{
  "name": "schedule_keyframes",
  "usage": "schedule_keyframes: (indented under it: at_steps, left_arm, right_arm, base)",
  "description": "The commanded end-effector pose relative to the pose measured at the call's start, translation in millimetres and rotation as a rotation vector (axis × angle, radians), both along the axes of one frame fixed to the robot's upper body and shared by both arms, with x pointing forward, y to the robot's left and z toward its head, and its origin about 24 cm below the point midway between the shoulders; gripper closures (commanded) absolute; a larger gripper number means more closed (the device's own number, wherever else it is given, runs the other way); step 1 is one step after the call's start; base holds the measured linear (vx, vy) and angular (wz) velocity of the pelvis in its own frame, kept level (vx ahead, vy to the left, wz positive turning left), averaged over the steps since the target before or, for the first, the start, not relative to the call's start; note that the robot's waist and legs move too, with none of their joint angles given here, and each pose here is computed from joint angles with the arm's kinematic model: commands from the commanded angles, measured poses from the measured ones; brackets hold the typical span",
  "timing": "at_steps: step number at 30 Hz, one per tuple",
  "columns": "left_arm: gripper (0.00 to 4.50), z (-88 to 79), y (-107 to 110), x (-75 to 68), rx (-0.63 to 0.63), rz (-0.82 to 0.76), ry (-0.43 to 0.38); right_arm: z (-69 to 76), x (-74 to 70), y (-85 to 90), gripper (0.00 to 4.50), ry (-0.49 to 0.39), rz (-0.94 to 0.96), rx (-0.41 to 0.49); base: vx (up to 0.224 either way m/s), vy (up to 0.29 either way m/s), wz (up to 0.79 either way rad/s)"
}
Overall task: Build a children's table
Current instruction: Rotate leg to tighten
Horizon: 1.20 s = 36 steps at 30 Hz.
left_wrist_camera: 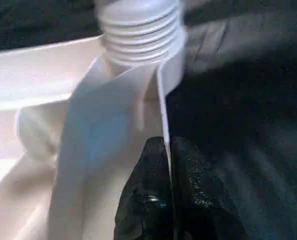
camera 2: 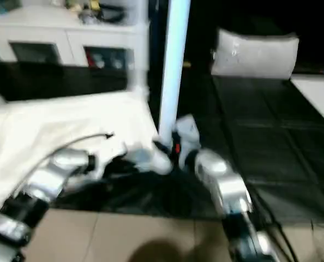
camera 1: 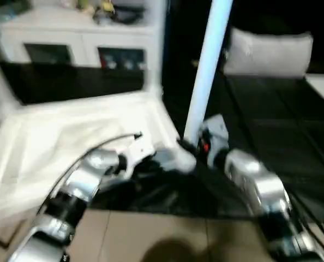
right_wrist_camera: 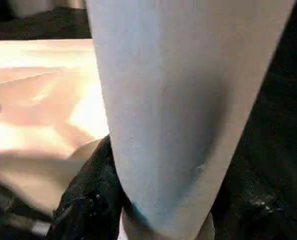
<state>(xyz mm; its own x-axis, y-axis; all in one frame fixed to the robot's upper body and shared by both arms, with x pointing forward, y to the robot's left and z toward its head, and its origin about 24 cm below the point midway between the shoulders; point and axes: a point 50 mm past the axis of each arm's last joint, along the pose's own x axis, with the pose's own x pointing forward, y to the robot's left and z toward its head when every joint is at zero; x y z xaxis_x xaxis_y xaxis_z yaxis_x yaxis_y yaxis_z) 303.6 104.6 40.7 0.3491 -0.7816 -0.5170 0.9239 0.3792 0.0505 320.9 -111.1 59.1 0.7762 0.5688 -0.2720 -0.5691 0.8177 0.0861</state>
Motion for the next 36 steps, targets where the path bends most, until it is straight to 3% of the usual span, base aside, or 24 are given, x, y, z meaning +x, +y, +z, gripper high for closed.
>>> schedule_keyframes:
  at_steps: [1,6,11,17,18,22,24,27,31,36]
  left_arm:
    - [4.50,23.8,-34.4,-8.1,-0.093,-0.153,-0.085]
    - [4.50,22.5,-35.4,-5.2,-0.016,-0.128,-0.123]
    - [4.50,17.8,-20.8,4.9,0.114,-0.036,-0.169]
    - [4.50,16.1,-16.0,7.6,0.146,-0.005,-0.178]
    - [4.50,15.8,-15.3,7.7,0.146,-0.005,-0.176]
    - [4.50,14.6,-12.8,8.2,0.141,-0.001,-0.170]
    - [4.50,14.2,-10.6,8.9,0.134,0.006,-0.162]
    - [4.50,14.2,-8.3,9.7,0.133,0.006,-0.159]
    - [4.50,14.3,-4.9,10.8,0.144,-0.007,-0.156]
    - [4.50,13.2,-2.9,9.7,0.153,-0.047,-0.149]
  right_arm:
    - [-44.5,-8.8,-9.0,2.62,0.224,-0.094,-0.070]
    - [-45.7,-6.0,-4.2,2.62,0.250,-0.094,-0.062]
    - [-47.7,-7.0,1.1,2.62,0.258,-0.053,-0.066]
    - [-47.1,-5.4,3.5,2.62,0.233,-0.028,-0.071]
    - [-45.3,-4.6,3.9,2.27,0.225,-0.022,-0.049]
    - [-42.2,-3.3,2.8,1.86,0.215,-0.012,-0.018]
    - [-41.7,-3.3,-0.3,1.86,0.201,-0.007,-0.028]
    - [-40.1,-4.5,-4.6,1.42,0.177,0.011,-0.025]
    - [-35.1,-19.2,-19.6,1.04,0.129,0.114,0.003]
    - [-31.3,-27.1,-35.5,0.82,0.087,0.153,-0.020]
  base:
    - [0.000,0.000,0.00]
    - [0.000,0.000,0.00]
    - [0.000,0.000,0.00]
    - [0.000,0.000,0.00]
    - [0.000,0.000,0.00]
    - [0.000,0.000,0.00]
    - [0.000,0.000,0.00]
    - [0.000,0.000,0.00]
    - [0.014,-0.001,0.01]
    - [0.049,-0.006,0.01]
